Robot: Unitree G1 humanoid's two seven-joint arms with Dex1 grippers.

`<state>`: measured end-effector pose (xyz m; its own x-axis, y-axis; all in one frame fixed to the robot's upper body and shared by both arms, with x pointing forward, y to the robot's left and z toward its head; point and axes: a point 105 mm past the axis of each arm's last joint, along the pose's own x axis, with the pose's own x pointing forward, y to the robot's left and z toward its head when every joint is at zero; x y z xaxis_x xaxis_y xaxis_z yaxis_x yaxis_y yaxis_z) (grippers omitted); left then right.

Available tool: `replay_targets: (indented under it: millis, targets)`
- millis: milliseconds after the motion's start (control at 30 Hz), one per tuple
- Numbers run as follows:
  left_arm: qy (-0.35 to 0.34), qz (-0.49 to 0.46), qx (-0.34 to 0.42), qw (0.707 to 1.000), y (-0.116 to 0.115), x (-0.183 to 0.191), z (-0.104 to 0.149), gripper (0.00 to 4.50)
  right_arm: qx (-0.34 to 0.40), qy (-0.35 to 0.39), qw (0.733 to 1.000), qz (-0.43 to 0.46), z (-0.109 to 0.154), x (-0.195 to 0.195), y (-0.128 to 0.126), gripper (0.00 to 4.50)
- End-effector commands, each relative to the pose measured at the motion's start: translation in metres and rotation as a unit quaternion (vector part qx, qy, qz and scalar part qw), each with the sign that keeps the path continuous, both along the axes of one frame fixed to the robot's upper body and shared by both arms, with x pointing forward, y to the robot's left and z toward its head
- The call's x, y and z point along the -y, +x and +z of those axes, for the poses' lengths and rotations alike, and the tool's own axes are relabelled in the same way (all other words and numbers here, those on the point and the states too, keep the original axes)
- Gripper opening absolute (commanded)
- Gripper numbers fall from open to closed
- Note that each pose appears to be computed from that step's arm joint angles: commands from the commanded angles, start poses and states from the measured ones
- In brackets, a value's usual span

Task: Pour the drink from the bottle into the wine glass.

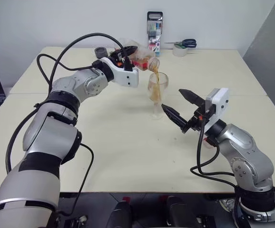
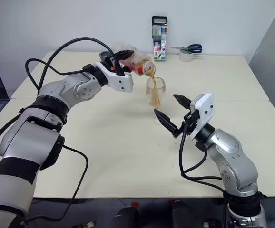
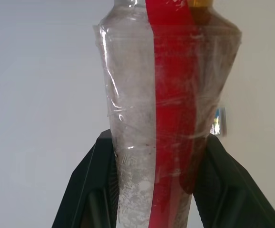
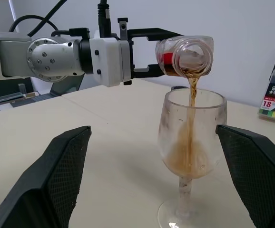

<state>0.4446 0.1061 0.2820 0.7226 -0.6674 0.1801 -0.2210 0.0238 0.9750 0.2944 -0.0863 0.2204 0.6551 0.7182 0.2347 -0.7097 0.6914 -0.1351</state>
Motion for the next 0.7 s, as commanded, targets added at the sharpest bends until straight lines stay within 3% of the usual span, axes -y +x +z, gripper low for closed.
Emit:
replay_targets:
  millis: [33,700]
  targets:
    - [-0.01,-0.003,0.042,0.999,-0.0036,-0.0009,0.0283,1.67,0.024,0.001,1.0,0.011,0.0088,-0.0024,-0.0088,4.5]
    - [0.0,0.001,0.06,0.998,-0.004,-0.0012,0.0342,1.67,0.018,0.014,1.0,0.016,0.0098,-0.0035,-0.0093,4.5]
